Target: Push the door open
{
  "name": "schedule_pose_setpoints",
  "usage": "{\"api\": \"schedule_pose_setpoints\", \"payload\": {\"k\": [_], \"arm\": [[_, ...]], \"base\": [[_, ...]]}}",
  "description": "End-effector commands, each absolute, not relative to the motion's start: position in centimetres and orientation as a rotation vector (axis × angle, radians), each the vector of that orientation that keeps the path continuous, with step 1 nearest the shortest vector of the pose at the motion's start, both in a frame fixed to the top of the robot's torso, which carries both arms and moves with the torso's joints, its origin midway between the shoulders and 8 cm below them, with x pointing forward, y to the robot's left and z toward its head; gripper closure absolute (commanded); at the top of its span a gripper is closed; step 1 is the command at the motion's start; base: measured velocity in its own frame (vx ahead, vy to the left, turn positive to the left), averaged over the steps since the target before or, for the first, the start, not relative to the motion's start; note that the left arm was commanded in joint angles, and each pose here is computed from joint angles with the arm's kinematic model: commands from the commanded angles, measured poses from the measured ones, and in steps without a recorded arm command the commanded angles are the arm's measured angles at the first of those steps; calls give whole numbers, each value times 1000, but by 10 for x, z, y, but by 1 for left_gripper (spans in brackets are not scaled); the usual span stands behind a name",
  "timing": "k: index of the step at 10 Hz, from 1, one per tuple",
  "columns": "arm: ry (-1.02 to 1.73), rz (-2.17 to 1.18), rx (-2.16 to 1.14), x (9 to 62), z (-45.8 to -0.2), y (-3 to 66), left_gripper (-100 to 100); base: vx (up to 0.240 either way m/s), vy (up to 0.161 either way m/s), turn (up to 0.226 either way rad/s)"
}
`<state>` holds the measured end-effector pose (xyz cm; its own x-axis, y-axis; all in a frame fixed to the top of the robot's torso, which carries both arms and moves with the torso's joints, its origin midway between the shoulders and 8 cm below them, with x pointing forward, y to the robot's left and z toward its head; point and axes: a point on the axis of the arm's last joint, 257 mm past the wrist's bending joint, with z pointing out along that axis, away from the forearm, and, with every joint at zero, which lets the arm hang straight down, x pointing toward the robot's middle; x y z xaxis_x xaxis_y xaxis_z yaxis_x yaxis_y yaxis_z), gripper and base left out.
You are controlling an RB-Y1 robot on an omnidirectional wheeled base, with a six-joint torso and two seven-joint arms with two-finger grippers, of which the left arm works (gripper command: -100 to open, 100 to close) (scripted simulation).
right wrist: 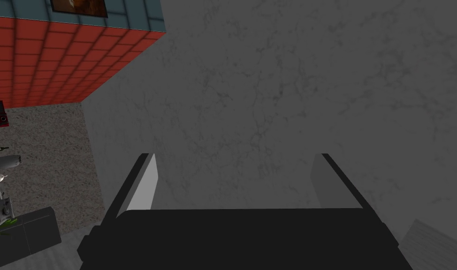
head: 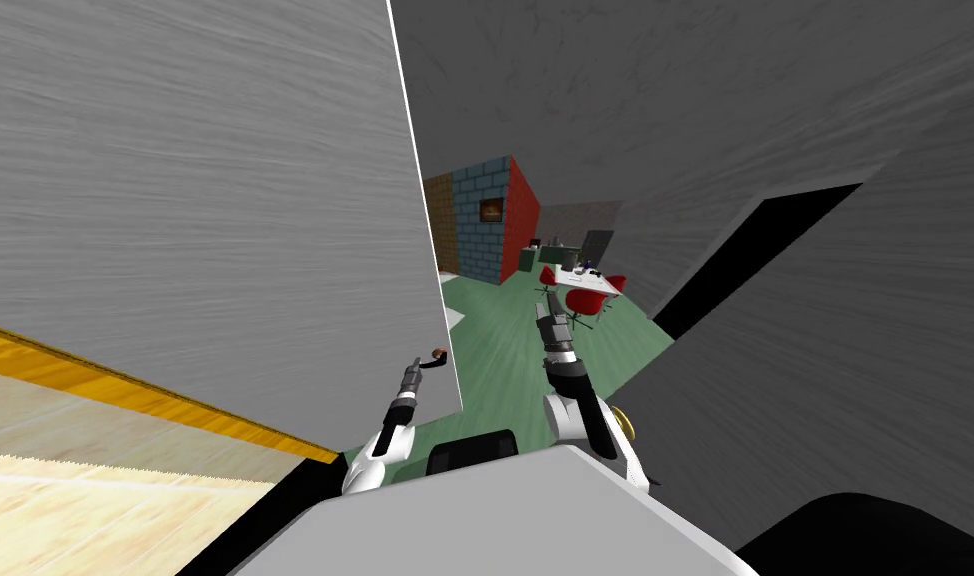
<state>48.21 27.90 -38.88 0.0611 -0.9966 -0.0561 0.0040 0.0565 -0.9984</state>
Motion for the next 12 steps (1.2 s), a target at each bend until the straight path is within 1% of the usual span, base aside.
{"api": "schedule_pose_setpoints", "payload": {"k": [1,5,8,12], "arm": [[1172,-1109,-1188,481,-384,291,100],[1127,-1065,-1211,479,-383,305,100],[1107,-1051,-1226,478,-384,308,100],[1073,-1033,-1258,476,-386,308,100]], "base": [[72,-2,-3],[154,-61,118],[112,-23,44],[193,-90,114]]}}
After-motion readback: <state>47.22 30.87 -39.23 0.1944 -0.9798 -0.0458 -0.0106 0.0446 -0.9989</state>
